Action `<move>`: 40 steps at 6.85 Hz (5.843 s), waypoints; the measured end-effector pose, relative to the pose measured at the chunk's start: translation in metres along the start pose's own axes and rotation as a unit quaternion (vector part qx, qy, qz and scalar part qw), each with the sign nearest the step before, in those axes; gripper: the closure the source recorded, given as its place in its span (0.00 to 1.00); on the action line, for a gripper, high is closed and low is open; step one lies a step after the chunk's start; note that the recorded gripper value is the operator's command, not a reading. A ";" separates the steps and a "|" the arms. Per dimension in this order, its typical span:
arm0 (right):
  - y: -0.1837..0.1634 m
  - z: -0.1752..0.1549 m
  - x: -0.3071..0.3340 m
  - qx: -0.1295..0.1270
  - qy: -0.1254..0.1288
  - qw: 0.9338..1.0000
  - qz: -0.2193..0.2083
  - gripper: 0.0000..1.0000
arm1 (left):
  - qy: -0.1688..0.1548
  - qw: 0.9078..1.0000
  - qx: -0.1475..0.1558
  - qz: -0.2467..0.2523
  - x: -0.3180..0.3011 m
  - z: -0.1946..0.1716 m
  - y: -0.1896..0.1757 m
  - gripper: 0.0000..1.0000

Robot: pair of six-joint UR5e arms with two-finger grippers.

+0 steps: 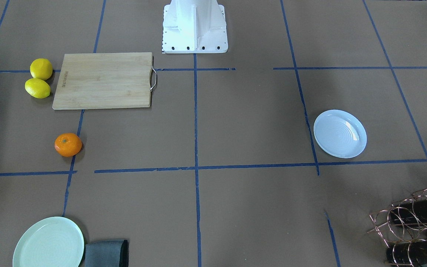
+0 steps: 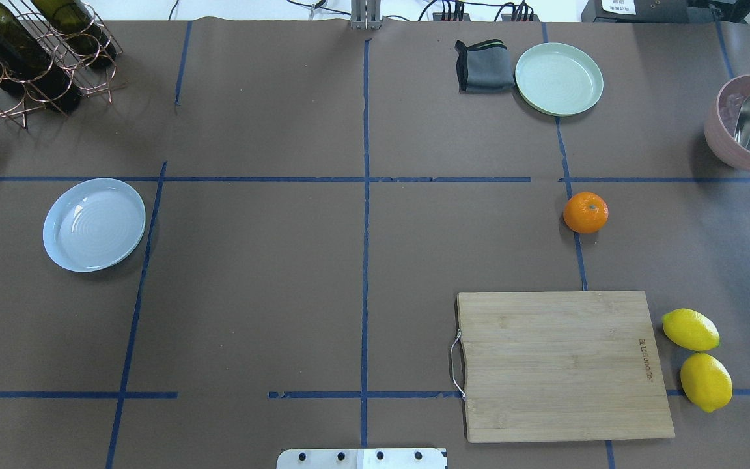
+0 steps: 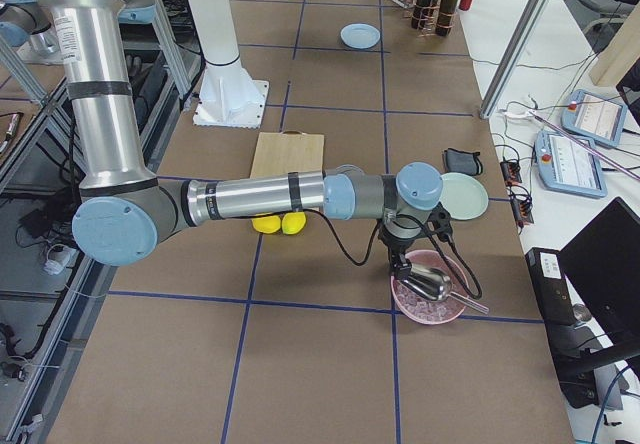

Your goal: Pick orange to plate

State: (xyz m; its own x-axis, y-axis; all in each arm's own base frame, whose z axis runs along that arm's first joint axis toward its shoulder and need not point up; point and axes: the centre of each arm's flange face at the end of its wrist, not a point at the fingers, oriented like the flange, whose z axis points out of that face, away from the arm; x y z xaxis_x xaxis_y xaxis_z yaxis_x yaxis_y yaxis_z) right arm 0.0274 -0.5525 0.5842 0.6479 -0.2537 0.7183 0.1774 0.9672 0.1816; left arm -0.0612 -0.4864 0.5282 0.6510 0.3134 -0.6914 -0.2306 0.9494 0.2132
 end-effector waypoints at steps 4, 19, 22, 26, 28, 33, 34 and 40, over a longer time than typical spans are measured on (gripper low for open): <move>-0.002 -0.001 -0.007 0.003 -0.002 1.000 0.005 0.00 | -0.009 1.000 0.010 0.022 0.009 -0.004 -0.009 0.00; 0.000 0.007 -0.011 -0.003 -0.005 1.000 0.004 0.00 | 0.029 0.996 -0.029 -0.076 0.142 0.273 -0.088 0.48; 0.000 0.007 -0.011 -0.003 -0.005 1.000 0.004 0.00 | 0.029 0.996 -0.032 -0.074 0.140 0.281 -0.088 0.77; -0.001 0.005 -0.013 -0.001 -0.006 1.000 0.004 0.00 | 0.038 0.997 -0.028 -0.057 0.158 0.275 -0.091 1.00; -0.002 -0.002 -0.021 0.006 -0.006 1.000 0.005 0.00 | 0.092 0.995 -0.013 -0.040 0.203 0.236 -0.106 1.00; -0.007 -0.002 -0.042 0.007 -0.008 1.000 0.022 0.00 | 0.191 0.973 -0.028 -0.126 0.456 0.192 -0.188 1.00; -0.009 0.000 -0.056 0.006 -0.009 0.999 0.031 0.00 | 0.185 0.973 -0.024 -0.133 0.511 0.214 -0.194 1.00; -0.026 0.026 -0.180 -0.012 -0.025 0.998 0.062 0.00 | 0.206 0.966 0.018 -0.156 0.574 0.283 -0.181 0.80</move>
State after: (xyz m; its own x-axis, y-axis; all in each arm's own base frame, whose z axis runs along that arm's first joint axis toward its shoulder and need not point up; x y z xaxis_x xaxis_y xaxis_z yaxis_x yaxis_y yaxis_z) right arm -0.1129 -0.5313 0.4673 0.6284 -0.1307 0.7668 0.1166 0.9905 0.0732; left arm 0.5592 -0.4723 0.2880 0.3398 -0.0153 -0.9404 -0.0402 0.9987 -0.0308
